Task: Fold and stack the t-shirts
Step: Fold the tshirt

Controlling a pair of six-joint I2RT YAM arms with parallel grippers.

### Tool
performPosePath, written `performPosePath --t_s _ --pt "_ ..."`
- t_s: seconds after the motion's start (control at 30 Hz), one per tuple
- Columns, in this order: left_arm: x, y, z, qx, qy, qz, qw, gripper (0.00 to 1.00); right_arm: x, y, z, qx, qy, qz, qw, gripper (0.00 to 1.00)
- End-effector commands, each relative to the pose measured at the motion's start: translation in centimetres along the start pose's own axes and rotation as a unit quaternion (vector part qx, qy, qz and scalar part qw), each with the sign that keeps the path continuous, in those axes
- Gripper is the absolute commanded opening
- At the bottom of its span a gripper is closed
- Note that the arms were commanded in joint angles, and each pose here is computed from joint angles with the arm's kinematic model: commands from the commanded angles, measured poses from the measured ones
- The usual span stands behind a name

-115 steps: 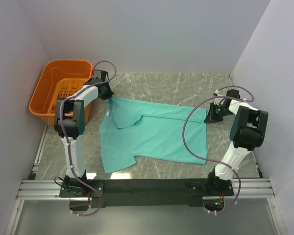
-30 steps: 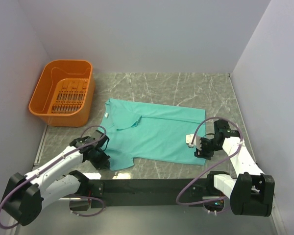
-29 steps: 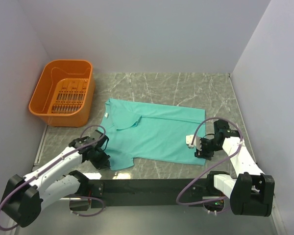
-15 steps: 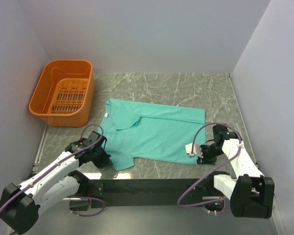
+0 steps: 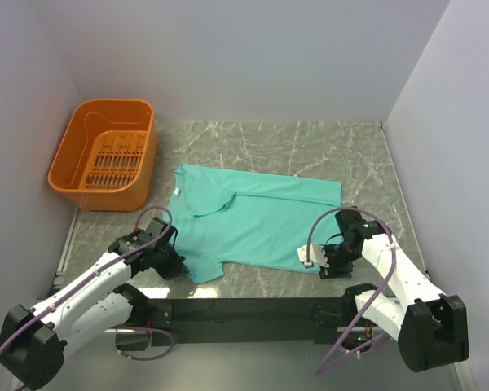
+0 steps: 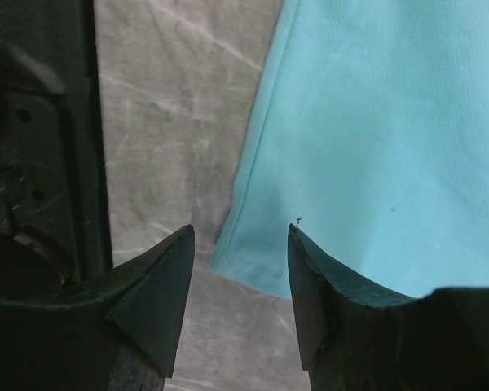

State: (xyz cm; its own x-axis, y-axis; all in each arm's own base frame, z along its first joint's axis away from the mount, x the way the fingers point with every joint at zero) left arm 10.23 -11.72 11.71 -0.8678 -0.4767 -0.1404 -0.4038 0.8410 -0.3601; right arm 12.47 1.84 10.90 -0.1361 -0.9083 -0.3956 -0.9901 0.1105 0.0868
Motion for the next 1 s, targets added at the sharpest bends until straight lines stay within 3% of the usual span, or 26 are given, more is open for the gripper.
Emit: performPosePath --t_s 0.0,0.33,0.43,0.53,0.73,0.83,0.87,0.97 --pt "-0.1 -0.5 -0.1 0.017 -0.001 -0.003 1.000 0.01 -0.1 -0.6 1.0 0.024 0.030 0.009 0.999 0.56" --pt "0.0 -0.4 -0.2 0.017 -0.001 -0.004 1.000 0.01 0.4 -1.5 1.4 0.081 0.050 0.042 0.995 0.50" --pt "-0.1 -0.5 -0.3 0.021 -0.005 -0.005 1.000 0.01 0.5 -1.4 1.4 0.087 0.052 0.040 0.994 0.43" --pt "-0.2 -0.7 -0.5 0.024 -0.007 -0.005 1.000 0.01 0.2 -1.2 1.1 0.092 0.039 0.038 0.994 0.29" --pt "-0.8 -1.6 -1.9 0.036 -0.024 -0.002 0.999 0.01 -1.3 -0.4 -0.4 0.095 -0.015 0.024 0.995 0.25" --pt "-1.2 -2.2 -2.7 0.046 -0.034 -0.003 0.998 0.01 -2.0 -0.1 -0.9 0.092 -0.040 0.023 0.995 0.12" --pt "-1.4 -2.6 -3.1 0.052 -0.038 -0.003 0.998 0.01 -2.1 -0.1 -1.0 0.093 -0.045 0.021 0.994 0.02" --pt "-1.8 -3.2 -3.8 0.059 -0.043 -0.001 0.997 0.01 -2.4 -0.1 -1.0 0.089 -0.057 0.026 0.994 0.00"
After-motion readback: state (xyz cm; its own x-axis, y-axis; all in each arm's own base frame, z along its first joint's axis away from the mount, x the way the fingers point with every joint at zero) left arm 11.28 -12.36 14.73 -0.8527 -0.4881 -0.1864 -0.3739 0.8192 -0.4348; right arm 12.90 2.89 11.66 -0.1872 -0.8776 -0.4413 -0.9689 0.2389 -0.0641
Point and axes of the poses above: each gripper's point midway between its finger pads, its own z axis out along the fingers, its own y axis along the line the jaws close on, x = y × z, the point moved 8 cm from there along -z, back along the fingers, and after that the axes turned 15 degrees about z, right-handed, at the moved point
